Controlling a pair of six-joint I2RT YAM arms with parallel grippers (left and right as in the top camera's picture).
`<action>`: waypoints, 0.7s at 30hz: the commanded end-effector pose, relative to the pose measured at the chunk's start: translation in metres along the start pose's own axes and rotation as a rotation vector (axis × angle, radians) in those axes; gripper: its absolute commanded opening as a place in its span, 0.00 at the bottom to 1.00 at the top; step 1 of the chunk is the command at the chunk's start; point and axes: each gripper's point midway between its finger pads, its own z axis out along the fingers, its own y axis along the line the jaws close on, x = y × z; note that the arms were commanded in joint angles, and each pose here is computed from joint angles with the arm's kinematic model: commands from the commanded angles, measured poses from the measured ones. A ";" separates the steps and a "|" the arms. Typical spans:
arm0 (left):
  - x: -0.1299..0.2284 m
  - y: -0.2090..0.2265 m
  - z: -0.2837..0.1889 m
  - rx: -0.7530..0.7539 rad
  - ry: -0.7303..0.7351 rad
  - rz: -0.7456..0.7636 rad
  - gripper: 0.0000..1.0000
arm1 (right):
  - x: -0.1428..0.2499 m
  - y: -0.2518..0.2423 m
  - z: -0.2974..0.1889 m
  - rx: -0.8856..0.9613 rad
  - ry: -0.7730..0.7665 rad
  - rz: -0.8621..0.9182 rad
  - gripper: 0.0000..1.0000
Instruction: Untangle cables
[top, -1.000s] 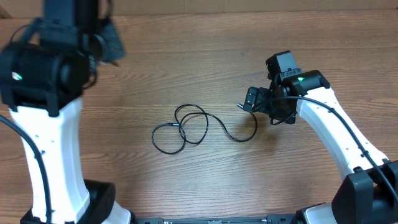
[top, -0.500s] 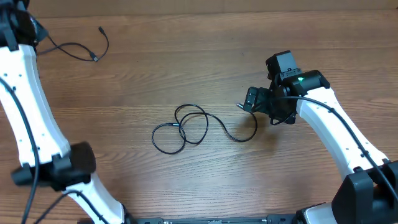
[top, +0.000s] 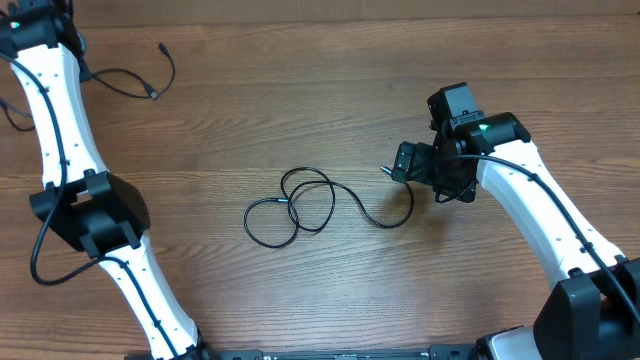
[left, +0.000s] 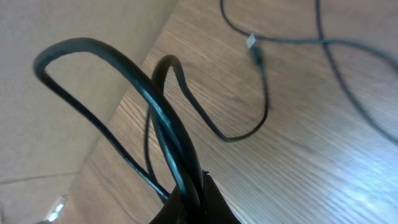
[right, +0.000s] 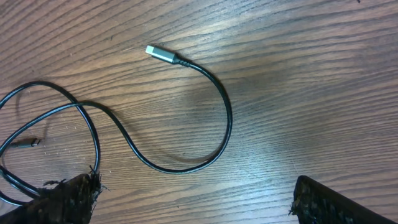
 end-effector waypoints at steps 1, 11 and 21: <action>0.006 0.014 0.023 -0.160 0.031 0.052 0.05 | -0.004 0.002 -0.002 -0.010 -0.008 0.007 1.00; 0.047 0.063 0.072 -0.273 0.196 -0.077 0.04 | -0.006 0.003 -0.003 -0.015 -0.016 0.006 1.00; 0.056 0.040 0.087 -0.038 0.255 -0.098 0.05 | -0.008 0.006 -0.003 -0.026 -0.025 0.004 1.00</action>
